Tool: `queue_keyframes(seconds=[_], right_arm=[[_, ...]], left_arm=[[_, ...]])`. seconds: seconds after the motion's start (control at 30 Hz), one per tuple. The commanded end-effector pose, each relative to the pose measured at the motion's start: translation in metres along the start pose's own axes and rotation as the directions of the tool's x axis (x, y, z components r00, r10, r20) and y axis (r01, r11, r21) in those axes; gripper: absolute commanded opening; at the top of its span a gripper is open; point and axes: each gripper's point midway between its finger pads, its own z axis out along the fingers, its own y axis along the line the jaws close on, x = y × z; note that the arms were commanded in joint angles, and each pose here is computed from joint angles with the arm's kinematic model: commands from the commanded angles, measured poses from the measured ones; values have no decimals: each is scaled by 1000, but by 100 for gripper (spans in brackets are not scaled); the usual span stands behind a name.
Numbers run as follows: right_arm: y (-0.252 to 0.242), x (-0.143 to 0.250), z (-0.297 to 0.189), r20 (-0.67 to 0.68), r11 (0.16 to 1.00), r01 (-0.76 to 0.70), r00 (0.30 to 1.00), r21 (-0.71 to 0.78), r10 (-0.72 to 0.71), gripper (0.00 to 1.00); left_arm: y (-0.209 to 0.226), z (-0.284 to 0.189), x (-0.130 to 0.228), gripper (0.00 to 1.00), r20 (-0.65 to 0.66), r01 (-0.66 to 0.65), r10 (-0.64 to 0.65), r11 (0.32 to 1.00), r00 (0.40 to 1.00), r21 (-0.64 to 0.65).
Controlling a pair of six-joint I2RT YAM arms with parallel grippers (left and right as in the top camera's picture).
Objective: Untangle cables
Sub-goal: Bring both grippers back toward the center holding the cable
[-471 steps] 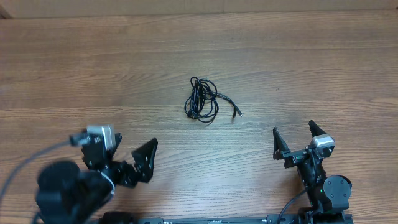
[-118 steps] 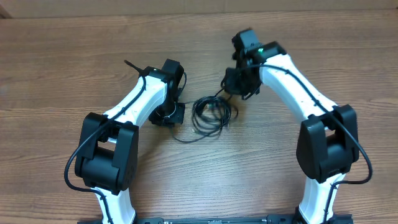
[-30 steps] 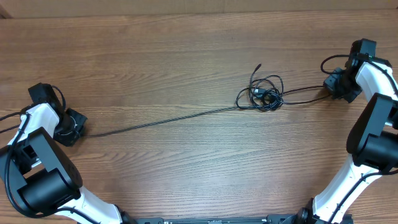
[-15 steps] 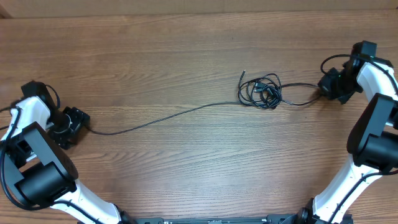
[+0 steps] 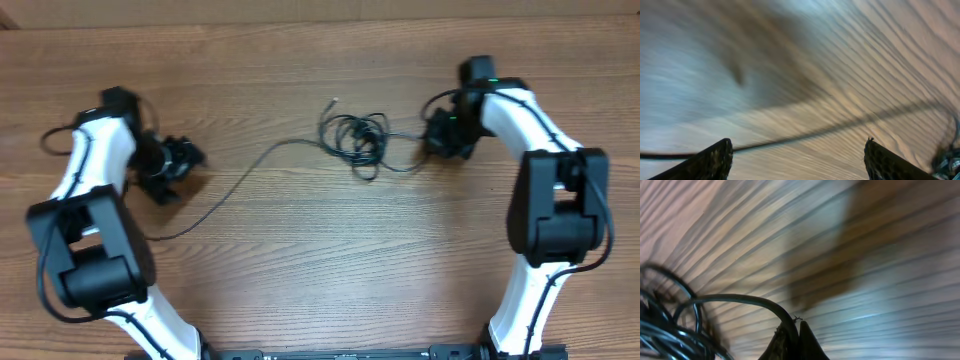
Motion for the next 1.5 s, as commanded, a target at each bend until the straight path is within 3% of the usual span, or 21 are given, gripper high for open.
queue_keyframes(seconds=[0.0, 0.27, 0.4, 0.5, 0.63, 0.8, 0.97, 1.3, 1.33, 1.37, 1.4, 1.47], right_arm=[[26, 18, 12, -22, 1000, 1, 1000, -10, -2, 4], [65, 56, 27, -35, 990, 141, 989, 15, -140, 4], [67, 60, 31, -11, 982, 178, 984, 68, -177, 4], [68, 61, 31, -11, 982, 178, 984, 67, -178, 4], [67, 61, 31, -11, 982, 179, 984, 67, -178, 4], [68, 61, 31, -12, 982, 179, 984, 67, -179, 4], [68, 61, 31, -11, 981, 179, 984, 67, -179, 4], [68, 61, 31, -12, 981, 180, 984, 67, -179, 4], [67, 62, 31, -14, 981, 179, 984, 68, -179, 4], [67, 62, 31, -14, 981, 179, 984, 69, -179, 4], [67, 62, 31, -15, 981, 179, 984, 69, -178, 4], [67, 62, 31, -17, 981, 179, 984, 71, -178, 4]], left_arm=[[-37, 14, 25, 86, -17, 17, -17, 1000, 1000, 14], [-104, 29, 38, 72, 96, -56, 47, 994, 994, 95], [-118, 34, 35, 71, 203, 4, -18, 997, 979, 72], [-119, 34, 28, 60, 259, 80, -96, 994, 961, 71], [-122, 33, 18, 57, 302, 173, -199, 979, 932, 112], [-132, 45, 10, 38, 299, 192, -231, 969, 926, 156], [-146, 74, 15, 37, 205, 195, -236, 960, 950, 202], [-136, 121, 11, 37, 186, 197, -223, 969, 957, 146], [-134, 123, 11, 28, 187, 183, -207, 973, 960, 139], [-134, 123, 12, 13, 188, 161, -184, 978, 965, 133], [-133, 123, 12, 6, 188, 147, -170, 981, 967, 126], [-130, 124, 15, 4, 184, 125, -143, 986, 972, 108]])
